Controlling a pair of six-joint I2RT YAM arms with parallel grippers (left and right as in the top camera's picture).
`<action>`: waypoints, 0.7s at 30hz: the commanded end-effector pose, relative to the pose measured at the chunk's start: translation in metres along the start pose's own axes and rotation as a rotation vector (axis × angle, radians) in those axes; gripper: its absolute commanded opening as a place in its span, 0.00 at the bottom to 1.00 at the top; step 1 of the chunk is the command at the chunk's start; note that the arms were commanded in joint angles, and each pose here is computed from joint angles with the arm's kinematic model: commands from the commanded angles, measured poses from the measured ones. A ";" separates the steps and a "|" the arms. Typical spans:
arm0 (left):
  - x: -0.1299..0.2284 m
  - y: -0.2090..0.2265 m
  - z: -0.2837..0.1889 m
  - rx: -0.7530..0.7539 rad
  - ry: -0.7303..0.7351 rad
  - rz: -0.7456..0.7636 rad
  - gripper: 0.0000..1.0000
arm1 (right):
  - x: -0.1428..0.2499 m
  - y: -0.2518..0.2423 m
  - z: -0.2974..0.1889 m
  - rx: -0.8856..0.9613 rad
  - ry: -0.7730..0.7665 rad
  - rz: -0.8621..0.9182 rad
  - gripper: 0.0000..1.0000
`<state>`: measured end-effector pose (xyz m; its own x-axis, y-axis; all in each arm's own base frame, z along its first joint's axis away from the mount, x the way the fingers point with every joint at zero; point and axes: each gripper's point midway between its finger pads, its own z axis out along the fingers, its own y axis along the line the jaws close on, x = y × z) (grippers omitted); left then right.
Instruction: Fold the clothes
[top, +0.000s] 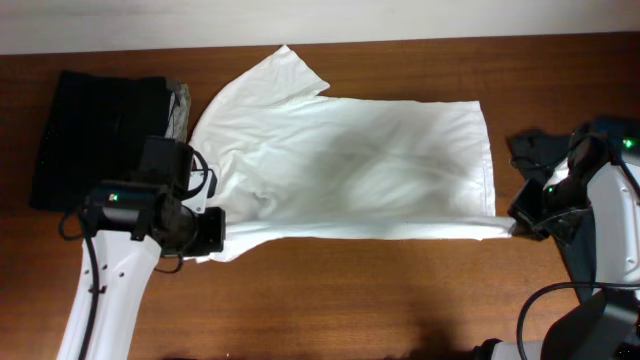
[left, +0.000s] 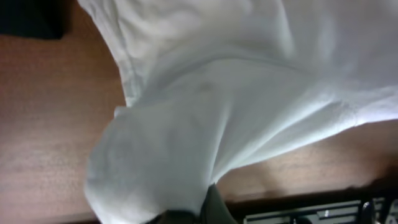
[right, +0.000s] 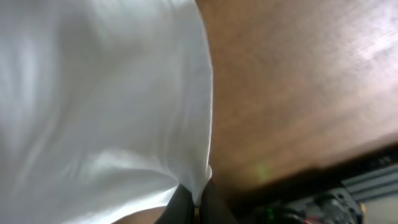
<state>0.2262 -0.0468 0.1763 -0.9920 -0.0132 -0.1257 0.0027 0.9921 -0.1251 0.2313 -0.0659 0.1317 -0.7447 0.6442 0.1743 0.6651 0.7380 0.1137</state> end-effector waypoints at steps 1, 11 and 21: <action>0.021 -0.001 -0.021 0.009 -0.008 -0.053 0.00 | 0.014 -0.013 -0.014 0.049 -0.009 -0.015 0.04; -0.055 -0.003 -0.006 -0.006 -0.207 0.052 0.00 | -0.037 0.029 -0.027 -0.154 -0.223 -0.036 0.04; -0.121 -0.002 0.098 -0.017 -0.119 0.128 0.00 | -0.104 0.066 0.044 -0.287 -0.148 -0.090 0.04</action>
<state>0.3440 -0.0585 0.1017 -0.9714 0.0694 -0.2270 0.0943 0.9904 -0.1008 0.3333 -0.0828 0.0786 -0.7666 0.6419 0.0169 0.6142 0.7254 0.3106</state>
